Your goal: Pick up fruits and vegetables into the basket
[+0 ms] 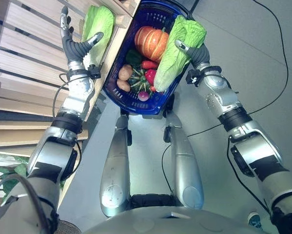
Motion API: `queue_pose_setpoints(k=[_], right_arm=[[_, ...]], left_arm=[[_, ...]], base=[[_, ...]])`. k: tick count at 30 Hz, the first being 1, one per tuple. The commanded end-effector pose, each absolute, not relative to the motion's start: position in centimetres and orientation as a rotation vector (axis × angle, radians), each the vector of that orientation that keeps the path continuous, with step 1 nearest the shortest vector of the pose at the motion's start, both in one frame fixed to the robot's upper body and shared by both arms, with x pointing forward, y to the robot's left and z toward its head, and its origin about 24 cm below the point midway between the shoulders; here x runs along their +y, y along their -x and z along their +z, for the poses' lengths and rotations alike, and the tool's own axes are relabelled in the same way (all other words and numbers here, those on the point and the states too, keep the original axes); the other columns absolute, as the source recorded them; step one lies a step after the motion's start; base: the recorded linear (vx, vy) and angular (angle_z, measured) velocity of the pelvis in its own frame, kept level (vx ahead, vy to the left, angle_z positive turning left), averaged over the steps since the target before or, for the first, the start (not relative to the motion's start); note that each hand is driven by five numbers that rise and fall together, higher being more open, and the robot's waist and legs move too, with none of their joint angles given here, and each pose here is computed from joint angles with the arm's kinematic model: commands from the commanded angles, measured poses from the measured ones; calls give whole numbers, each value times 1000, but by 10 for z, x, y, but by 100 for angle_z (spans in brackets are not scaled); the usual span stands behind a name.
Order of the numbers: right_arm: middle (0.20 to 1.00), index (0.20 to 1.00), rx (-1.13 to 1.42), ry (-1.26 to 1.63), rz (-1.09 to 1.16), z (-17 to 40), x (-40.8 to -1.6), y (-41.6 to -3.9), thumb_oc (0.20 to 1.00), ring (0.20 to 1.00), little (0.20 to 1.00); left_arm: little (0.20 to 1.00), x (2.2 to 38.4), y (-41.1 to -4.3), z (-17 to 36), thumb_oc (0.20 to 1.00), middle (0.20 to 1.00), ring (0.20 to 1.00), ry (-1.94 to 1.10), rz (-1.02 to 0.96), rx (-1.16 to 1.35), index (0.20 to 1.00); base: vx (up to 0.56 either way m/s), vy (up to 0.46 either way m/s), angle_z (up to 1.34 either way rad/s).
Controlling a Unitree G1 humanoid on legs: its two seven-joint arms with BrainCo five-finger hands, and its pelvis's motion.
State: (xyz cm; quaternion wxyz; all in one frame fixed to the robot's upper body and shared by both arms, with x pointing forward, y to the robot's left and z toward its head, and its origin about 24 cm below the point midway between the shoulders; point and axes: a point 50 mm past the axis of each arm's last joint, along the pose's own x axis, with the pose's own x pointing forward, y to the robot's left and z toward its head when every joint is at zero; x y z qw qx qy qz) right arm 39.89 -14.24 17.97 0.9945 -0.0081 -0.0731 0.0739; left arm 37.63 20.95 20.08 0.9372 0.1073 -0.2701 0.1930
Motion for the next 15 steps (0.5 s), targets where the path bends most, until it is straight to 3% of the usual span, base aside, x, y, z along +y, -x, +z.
queue_pose_setpoints(k=[1,15], right_arm=[[200,200,-188,45,143,197,-143,-403,200,200,200],[200,200,53,-132,-2,166,-170,-420,200,200,200]], left_arm=[[1000,216,-377,211,1000,1000,1000,-253,444,-589,1000],[1000,206,-387,208,1000,1000,1000,-328,461,-558,1000]], base=[[12,7,6],[2,8,4]])
